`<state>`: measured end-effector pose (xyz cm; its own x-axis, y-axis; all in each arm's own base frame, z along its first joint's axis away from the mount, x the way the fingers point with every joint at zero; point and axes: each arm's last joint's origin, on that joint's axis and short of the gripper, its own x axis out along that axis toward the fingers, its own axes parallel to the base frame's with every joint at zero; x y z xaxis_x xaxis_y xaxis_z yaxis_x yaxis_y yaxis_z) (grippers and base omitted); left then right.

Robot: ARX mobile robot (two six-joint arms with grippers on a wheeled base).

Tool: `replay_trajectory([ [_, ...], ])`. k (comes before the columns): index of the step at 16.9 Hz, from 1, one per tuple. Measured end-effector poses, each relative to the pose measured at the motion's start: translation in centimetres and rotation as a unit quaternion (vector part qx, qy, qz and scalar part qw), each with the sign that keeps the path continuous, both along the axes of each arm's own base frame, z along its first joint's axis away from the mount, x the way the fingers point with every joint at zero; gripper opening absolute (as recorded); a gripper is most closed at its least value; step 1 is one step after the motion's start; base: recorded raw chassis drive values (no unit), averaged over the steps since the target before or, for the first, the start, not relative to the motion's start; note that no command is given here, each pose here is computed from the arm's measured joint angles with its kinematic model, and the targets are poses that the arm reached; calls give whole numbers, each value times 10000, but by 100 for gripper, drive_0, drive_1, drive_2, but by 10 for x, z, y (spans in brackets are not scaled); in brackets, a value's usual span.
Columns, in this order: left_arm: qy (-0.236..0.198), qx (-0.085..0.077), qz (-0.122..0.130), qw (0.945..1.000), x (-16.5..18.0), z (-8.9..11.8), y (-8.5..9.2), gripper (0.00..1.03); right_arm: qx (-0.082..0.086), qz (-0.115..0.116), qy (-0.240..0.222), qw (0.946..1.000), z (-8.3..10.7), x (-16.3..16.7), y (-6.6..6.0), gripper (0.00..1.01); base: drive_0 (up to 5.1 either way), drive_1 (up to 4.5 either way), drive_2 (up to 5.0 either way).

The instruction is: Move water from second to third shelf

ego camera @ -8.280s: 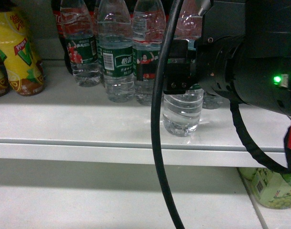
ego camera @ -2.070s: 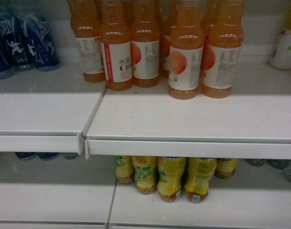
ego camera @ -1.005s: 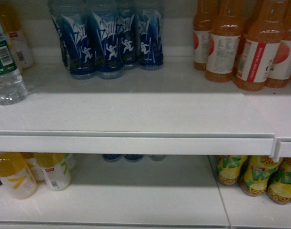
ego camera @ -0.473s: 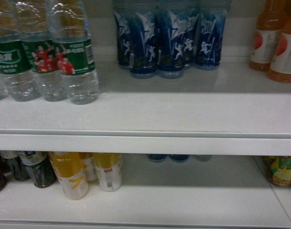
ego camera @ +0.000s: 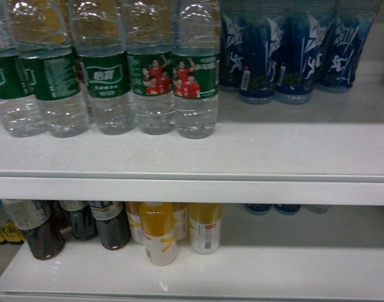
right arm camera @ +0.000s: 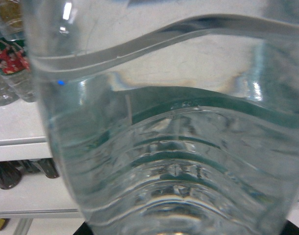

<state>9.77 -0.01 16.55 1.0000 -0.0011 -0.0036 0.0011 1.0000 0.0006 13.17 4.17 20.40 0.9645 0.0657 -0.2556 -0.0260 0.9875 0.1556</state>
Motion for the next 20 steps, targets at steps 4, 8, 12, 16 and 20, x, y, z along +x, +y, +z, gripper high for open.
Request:
replay_trajectory([
  [4, -4, 0, 4, 10000, 0, 0, 0, 98, 4, -2, -13, 10000, 0, 0, 0, 40, -503, 243, 243],
  [8, 0, 0, 10, 10000, 0, 0, 0, 98, 3, 2, -11, 10000, 0, 0, 0, 40, -506, 239, 239],
  [12, -2, 0, 4, 10000, 0, 0, 0, 98, 4, 0, -14, 10000, 0, 0, 0, 40, -501, 245, 245],
  [16, -10, 0, 4, 10000, 0, 0, 0, 98, 1, 2, -2, 10000, 0, 0, 0, 40, -373, 186, 186],
  [20, -4, 0, 19, 10000, 0, 0, 0, 98, 2, 54, 15, 10000, 0, 0, 1, 40, 0, 0, 0],
])
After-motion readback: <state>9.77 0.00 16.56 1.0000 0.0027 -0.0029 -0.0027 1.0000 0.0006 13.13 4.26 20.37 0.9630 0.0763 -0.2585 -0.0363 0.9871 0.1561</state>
